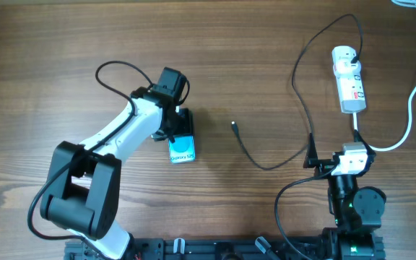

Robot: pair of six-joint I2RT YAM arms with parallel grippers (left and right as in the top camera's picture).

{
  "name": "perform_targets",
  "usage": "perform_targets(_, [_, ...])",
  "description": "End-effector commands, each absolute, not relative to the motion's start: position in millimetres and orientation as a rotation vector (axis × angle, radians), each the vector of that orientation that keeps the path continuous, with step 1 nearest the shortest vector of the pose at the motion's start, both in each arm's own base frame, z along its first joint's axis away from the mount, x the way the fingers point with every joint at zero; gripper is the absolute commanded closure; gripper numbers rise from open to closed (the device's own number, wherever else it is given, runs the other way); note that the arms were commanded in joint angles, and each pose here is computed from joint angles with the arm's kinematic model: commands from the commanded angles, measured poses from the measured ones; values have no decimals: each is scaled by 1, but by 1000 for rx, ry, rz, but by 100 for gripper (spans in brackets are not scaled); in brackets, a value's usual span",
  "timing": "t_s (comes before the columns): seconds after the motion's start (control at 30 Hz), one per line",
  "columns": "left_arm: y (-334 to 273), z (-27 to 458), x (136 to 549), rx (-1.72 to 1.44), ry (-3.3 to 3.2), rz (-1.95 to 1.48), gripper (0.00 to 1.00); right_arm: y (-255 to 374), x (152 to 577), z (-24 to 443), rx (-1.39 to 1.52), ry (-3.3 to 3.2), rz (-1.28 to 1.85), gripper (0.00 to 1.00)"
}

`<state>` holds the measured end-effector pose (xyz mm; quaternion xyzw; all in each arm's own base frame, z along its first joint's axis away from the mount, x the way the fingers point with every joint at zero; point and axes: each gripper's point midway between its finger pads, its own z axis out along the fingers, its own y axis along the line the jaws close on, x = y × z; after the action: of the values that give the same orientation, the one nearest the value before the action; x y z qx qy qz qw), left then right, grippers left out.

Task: Plug charger to phone and switch on socket
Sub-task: 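Close the left gripper on the phone's top edge, then lift the phone with the left gripper and tilt it upright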

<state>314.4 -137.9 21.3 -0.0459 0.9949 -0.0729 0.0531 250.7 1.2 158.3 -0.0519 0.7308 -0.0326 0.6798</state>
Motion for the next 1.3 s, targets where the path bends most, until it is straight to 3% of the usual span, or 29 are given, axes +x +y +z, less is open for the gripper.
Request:
perform_targets(0.0, [-136, 17, 310, -136, 3007, -211, 49, -2, 251, 159, -89, 1638, -73, 0])
perform_targets(1.07, [-133, -2, 302, -131, 3004, -206, 35, -2, 251, 159, -89, 1638, -73, 0])
perform_targets(1.27, [-128, -28, 291, -138, 3076, -163, 32, -2, 251, 159, -89, 1638, -73, 0])
